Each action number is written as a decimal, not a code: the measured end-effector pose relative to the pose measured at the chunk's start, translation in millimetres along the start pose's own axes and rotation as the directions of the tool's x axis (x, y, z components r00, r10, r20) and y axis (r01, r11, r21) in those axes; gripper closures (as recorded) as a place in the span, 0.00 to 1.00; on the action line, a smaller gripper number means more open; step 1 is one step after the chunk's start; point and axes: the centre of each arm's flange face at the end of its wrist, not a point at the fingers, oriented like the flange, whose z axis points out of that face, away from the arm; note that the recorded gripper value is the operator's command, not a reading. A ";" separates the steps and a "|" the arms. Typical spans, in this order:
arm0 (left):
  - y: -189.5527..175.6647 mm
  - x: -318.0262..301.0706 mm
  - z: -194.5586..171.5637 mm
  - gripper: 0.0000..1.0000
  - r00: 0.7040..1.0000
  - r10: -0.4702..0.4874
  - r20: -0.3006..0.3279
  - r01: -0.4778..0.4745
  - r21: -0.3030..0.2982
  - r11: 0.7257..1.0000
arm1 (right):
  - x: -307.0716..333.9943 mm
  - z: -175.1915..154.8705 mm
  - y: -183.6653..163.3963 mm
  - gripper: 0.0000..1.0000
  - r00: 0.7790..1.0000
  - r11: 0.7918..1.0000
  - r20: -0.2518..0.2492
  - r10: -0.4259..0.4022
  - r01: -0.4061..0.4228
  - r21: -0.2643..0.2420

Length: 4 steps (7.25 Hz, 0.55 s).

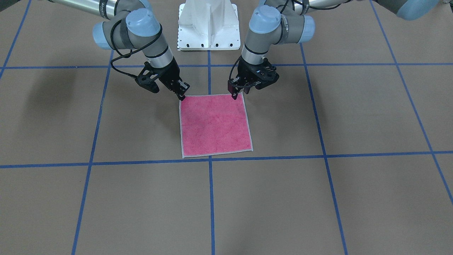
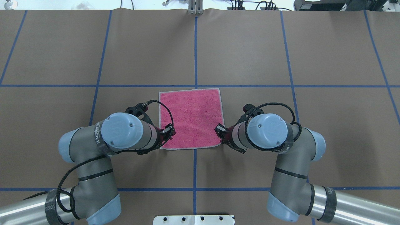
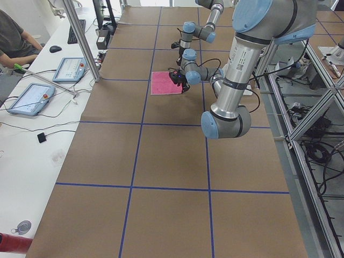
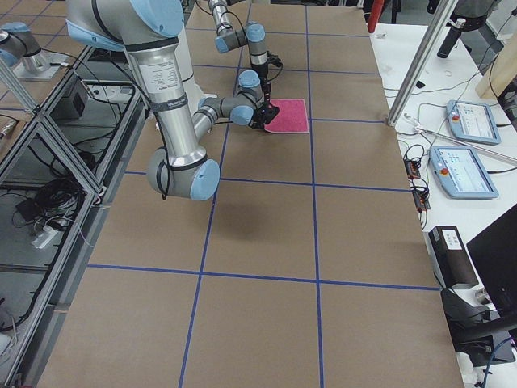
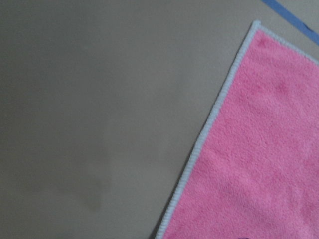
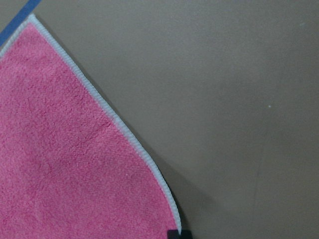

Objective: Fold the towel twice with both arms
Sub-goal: 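Lower both grippers and pinch the towel's near corners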

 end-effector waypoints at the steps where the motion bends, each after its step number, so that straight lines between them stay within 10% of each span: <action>1: 3.1 -0.9 2.7 0.43 1.000 0.002 0.004 -0.002 -0.002 1.000 | 0.1 0.1 -0.1 1.00 1.000 1.000 0.000 0.000 0.000 0.000; 4: 5.4 -3.5 5.1 0.69 1.000 0.002 0.011 -0.002 -0.005 1.000 | 0.4 0.2 -0.3 1.00 1.000 1.000 0.000 0.000 0.000 0.001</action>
